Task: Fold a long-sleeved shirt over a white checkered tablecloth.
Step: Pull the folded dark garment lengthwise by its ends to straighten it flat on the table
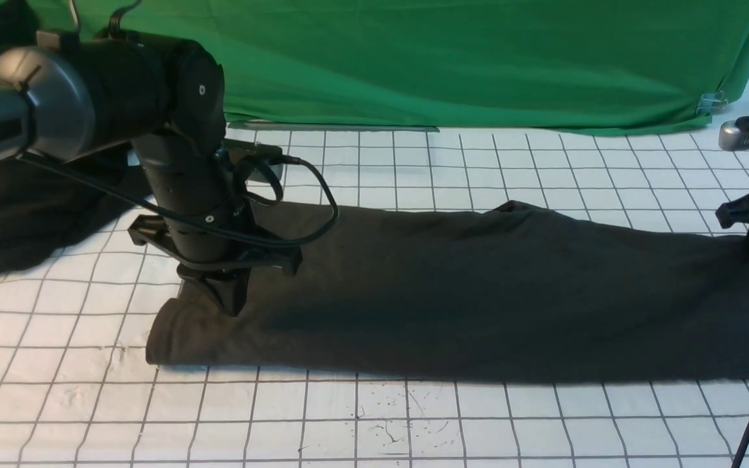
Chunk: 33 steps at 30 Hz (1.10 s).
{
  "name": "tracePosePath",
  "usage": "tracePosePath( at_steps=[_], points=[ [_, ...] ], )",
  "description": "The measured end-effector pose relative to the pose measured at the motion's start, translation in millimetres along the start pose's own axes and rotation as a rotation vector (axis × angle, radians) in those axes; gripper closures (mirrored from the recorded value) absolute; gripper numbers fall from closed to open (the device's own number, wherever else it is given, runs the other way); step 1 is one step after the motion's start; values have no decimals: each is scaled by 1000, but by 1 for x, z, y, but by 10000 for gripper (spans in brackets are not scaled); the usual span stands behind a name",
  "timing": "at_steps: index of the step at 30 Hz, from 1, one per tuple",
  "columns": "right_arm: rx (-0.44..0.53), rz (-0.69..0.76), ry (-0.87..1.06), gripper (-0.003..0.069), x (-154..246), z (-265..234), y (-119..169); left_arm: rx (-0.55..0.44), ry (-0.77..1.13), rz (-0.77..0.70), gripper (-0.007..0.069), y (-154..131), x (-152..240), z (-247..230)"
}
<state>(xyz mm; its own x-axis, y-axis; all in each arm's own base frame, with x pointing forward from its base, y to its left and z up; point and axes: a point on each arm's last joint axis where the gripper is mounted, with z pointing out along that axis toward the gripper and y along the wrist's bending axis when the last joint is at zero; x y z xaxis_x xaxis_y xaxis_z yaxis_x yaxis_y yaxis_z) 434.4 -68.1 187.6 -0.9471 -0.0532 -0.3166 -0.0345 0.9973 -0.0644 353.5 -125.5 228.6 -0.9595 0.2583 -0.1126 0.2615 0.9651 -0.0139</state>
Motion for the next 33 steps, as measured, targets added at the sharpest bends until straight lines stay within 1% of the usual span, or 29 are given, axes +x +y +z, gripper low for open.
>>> tracePosePath(
  at_steps=[2, 3, 5, 7, 9, 10, 12, 14, 16, 19, 21, 25, 26, 28, 29, 31, 33],
  points=[
    [15, -6, 0, 561, 0, 4, -4, -5, 0, 3, 625, 0, 0, 0],
    [29, -11, 1, 505, 0, 5, -5, -5, 0, 3, 625, 0, 0, 0],
    [44, 2, 3, 423, 0, 5, -7, -5, 0, 3, 625, 0, 0, 0],
    [62, 77, 35, 230, 0, -4, -10, -11, -10, 3, 625, 1, 0, -3],
    [59, 105, 58, 130, 0, -15, -10, -10, -44, -1, 625, 2, 1, -11],
    [54, 114, 52, 100, -2, -26, -10, -8, -72, -3, 625, 2, 1, -18],
    [33, 131, 29, 90, -5, -42, -7, -5, -119, -10, 625, 3, 1, -28],
    [1, 150, -3, 116, -8, -59, -3, 0, -168, -21, 625, 3, 3, -41],
    [-13, 129, -11, 149, -8, -72, 2, 0, -188, -24, 625, 3, 5, -49],
    [-34, 119, 39, 158, -3, -76, 5, -4, -184, -35, 625, 8, 7, -51],
    [-49, 128, 131, 144, 8, -72, 2, 25, -179, -73, 625, 13, 7, -50],
    [-53, 169, 221, 137, 26, -60, -9, 63, -162, -74, 625, 12, 12, -34],
    [-52, 198, 244, 136, 32, -55, -14, 72, -153, -79, 625, 10, 16, -26],
    [-51, 217, 258, 136, 38, -51, -19, 78, -141, -84, 625, 10, 20, -18],
    [-49, 237, 271, 136, 44, -46, -24, 82, -128, -92, 625, 9, 26, -5],
    [-46, 256, 277, 136, 50, -39, -29, 75, -114, -97, 625, 10, 36, 12],
    [-45, 259, 270, 131, 53, -34, -30, 45, -97, -103, 625, 13, 45, 25]
  ],
)
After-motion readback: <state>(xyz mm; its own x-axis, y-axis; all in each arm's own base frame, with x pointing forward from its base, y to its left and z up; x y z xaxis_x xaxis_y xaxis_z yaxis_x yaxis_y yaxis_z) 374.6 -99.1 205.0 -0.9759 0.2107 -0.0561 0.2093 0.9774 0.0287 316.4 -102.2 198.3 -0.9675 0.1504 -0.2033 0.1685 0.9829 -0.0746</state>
